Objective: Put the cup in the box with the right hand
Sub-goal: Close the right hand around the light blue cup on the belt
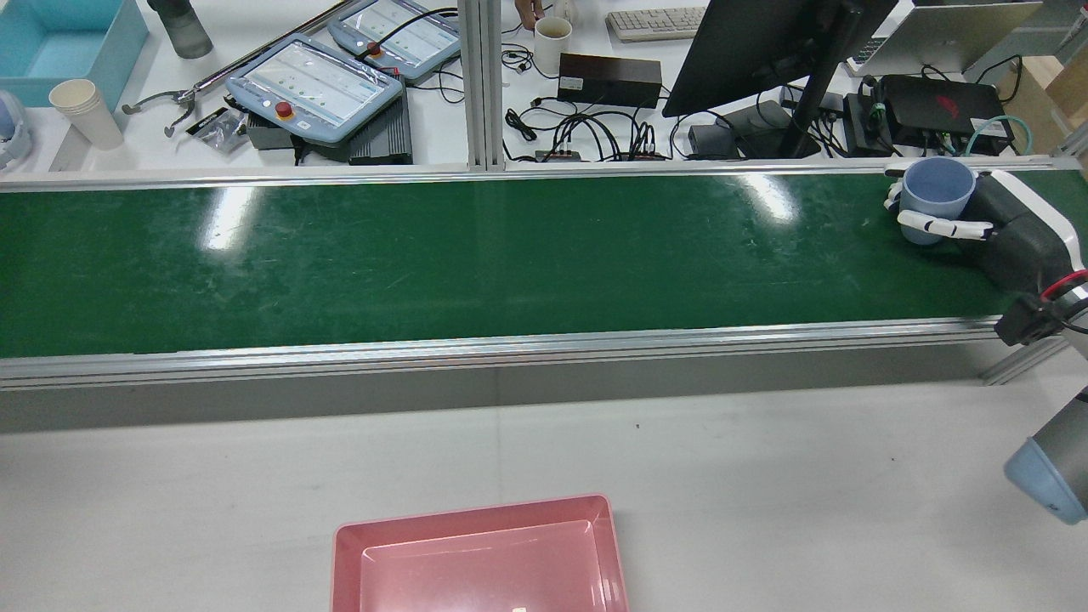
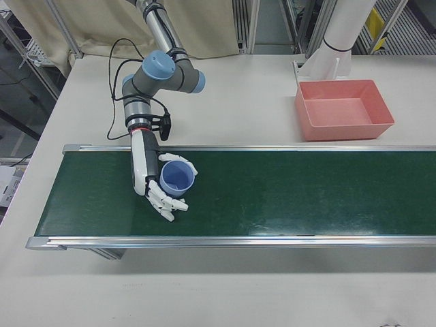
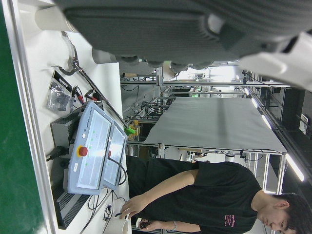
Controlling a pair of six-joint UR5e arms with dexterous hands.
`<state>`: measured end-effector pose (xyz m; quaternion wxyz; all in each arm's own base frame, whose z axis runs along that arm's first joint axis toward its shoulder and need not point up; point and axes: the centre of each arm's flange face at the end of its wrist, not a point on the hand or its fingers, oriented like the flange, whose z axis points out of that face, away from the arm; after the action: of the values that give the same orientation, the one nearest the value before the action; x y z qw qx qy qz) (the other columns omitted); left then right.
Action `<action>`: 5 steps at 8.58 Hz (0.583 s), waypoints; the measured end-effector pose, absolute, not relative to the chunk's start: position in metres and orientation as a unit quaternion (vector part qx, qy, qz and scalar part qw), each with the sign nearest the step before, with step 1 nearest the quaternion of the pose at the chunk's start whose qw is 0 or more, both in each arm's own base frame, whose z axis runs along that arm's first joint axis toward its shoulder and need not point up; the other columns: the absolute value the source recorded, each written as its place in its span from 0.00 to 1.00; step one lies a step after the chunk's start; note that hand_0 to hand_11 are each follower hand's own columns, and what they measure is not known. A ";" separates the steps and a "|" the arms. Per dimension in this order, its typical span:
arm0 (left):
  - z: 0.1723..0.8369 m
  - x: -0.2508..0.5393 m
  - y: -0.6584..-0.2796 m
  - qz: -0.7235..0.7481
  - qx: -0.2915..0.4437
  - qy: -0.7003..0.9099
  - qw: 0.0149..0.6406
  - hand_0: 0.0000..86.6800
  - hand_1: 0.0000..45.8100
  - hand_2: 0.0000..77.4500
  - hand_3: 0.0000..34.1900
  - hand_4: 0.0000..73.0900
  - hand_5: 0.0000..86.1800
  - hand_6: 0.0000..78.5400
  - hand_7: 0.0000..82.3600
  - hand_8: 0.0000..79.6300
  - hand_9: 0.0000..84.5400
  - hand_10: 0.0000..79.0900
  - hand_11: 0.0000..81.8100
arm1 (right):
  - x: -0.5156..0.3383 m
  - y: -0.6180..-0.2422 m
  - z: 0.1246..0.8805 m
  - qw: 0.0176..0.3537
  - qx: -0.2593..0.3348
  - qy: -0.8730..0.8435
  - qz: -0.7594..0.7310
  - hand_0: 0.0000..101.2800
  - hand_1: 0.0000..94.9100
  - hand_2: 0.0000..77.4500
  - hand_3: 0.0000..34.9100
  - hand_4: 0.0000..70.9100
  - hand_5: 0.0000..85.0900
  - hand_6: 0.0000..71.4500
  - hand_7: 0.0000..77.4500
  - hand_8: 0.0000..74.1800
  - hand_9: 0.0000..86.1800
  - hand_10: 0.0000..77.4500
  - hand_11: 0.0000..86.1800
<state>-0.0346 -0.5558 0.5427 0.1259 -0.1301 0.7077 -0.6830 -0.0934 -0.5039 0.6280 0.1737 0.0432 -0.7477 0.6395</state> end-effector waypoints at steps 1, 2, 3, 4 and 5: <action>0.542 -0.035 -0.556 -0.683 -0.130 0.708 0.126 0.00 0.01 0.01 0.00 0.01 0.01 0.01 0.01 0.00 0.00 0.00 0.00 | -0.096 -0.508 0.622 0.173 0.044 -0.751 0.636 0.47 0.30 0.33 0.00 0.08 0.21 0.47 0.61 0.47 0.46 0.32 0.18; 0.542 -0.035 -0.556 -0.683 -0.130 0.708 0.126 0.00 0.01 0.01 0.00 0.01 0.01 0.01 0.01 0.00 0.00 0.00 0.00 | -0.097 -0.512 0.617 0.170 0.044 -0.755 0.632 0.47 0.25 0.39 0.00 0.17 0.24 0.62 0.68 0.67 0.57 0.51 0.39; 0.542 -0.035 -0.556 -0.683 -0.130 0.708 0.126 0.00 0.01 0.01 0.00 0.01 0.01 0.01 0.01 0.00 0.00 0.00 0.00 | -0.093 -0.515 0.609 0.164 0.047 -0.759 0.628 0.47 0.25 0.39 0.00 0.17 0.24 0.62 0.68 0.67 0.57 0.51 0.39; 0.542 -0.035 -0.556 -0.683 -0.130 0.708 0.126 0.00 0.01 0.01 0.00 0.01 0.01 0.01 0.01 0.00 0.00 0.00 0.00 | -0.089 -0.517 0.598 0.158 0.050 -0.765 0.622 0.47 0.22 0.43 0.00 0.09 0.24 0.63 0.70 0.75 0.62 0.65 0.53; 0.542 -0.035 -0.556 -0.683 -0.130 0.708 0.126 0.00 0.01 0.01 0.00 0.01 0.01 0.01 0.01 0.00 0.00 0.00 0.00 | -0.086 -0.518 0.579 0.153 0.053 -0.776 0.610 0.47 0.22 0.43 0.00 0.09 0.22 0.61 0.73 0.79 0.63 0.68 0.70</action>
<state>-0.0350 -0.5558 0.5422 0.1256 -0.1298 0.7081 -0.6826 -0.0862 -0.5184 0.5792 0.1532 0.0534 -0.7756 0.6100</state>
